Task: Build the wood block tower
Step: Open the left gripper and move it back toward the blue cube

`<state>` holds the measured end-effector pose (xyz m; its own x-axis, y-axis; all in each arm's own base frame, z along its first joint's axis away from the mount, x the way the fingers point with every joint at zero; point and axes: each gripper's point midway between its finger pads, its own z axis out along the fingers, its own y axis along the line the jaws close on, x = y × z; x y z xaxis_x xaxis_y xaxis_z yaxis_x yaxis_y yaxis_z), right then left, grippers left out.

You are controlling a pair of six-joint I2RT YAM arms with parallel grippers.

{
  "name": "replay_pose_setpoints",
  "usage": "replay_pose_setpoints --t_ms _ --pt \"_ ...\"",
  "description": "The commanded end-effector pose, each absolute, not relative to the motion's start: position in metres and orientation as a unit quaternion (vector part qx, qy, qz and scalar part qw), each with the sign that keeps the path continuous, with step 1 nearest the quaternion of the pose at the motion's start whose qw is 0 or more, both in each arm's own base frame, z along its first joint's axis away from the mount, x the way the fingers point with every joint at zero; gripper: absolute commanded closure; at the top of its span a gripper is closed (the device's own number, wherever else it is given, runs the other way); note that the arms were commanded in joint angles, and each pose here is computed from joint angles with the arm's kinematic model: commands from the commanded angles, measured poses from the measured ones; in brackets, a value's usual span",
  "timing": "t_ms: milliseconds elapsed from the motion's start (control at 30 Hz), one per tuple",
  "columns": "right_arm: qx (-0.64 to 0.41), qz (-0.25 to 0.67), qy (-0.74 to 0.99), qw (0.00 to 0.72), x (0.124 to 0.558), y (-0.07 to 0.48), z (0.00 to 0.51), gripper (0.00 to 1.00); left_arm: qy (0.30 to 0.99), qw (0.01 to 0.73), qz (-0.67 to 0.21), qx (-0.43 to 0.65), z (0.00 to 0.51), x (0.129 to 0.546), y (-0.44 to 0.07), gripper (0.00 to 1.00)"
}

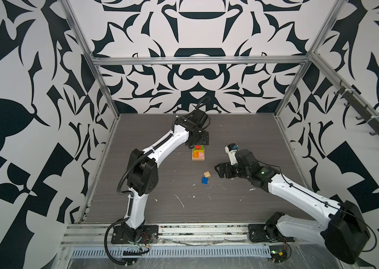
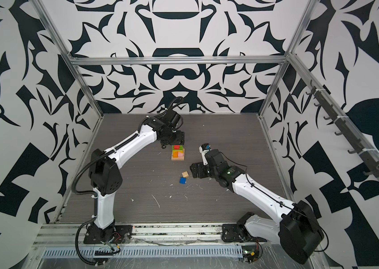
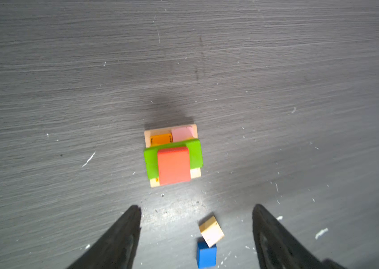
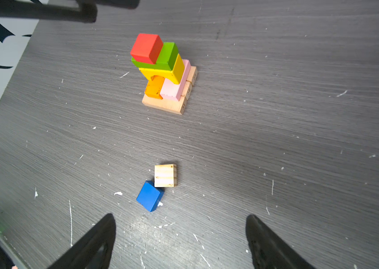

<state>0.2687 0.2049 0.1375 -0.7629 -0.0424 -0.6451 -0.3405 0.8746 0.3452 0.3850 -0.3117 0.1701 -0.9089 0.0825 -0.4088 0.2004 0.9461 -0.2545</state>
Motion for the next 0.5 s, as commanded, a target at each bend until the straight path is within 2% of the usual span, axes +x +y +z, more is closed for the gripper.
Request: replay_pose_setpoints --t_ms 0,267,467 --pt "-0.105 0.234 0.896 0.363 0.274 0.205 0.156 0.08 0.957 0.210 -0.175 0.100 0.188 0.368 -0.312 0.21" --pt "-0.090 0.262 0.884 0.377 0.276 0.210 0.160 0.08 0.936 0.239 -0.217 0.137 0.198 0.332 -0.304 0.23" --pt "-0.086 0.271 0.880 0.382 0.278 0.213 0.158 0.08 0.939 0.223 -0.198 0.169 0.175 0.302 -0.294 0.24"
